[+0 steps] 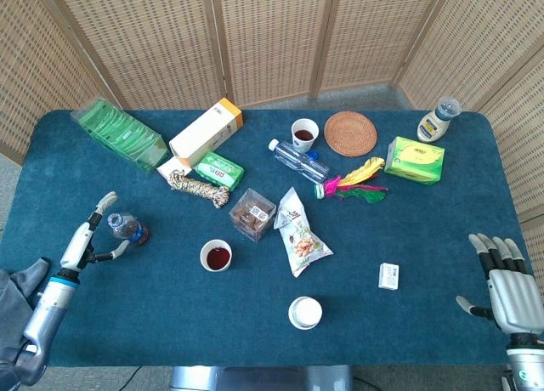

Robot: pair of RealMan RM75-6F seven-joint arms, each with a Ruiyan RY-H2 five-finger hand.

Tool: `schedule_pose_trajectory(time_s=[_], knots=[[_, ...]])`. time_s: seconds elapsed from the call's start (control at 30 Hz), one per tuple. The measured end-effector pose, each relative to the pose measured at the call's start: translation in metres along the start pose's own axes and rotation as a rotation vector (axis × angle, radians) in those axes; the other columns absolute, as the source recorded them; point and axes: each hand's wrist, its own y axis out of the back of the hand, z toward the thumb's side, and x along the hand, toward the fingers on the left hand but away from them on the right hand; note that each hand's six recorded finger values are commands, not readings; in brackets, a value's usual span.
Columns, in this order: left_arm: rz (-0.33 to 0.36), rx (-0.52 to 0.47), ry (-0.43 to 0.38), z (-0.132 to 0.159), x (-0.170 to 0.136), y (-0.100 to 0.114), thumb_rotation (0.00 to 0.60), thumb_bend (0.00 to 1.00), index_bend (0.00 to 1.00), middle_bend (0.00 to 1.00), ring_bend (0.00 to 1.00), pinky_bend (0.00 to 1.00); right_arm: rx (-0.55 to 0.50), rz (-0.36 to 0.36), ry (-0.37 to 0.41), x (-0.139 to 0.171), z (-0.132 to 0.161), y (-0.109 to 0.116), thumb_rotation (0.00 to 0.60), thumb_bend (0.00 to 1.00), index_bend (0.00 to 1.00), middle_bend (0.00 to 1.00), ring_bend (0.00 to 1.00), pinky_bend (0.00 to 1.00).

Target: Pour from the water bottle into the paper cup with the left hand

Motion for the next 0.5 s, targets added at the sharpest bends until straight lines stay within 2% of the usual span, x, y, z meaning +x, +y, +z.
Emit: schedule_pose_trajectory(time_s=[0.3,0.5], knots=[[0.033,0.029,-0.006,-0.001,-0.016,0.018,0.6,0.37,0.0,0.0,0.0,0.0,-0.003,-0.003,0.006,0.001,0.002,0.001,0.6,0.0,0.0,0.0,0.0,0.0],[0.052,0.099,-0.006,-0.001,-0.031,0.037,0.6,0.37,0.0,0.0,0.0,0.0,-0.003,0.0,0.012,0.002,0.004,0.0,0.6,0.0,0.0,0.0,0.0,0.0]])
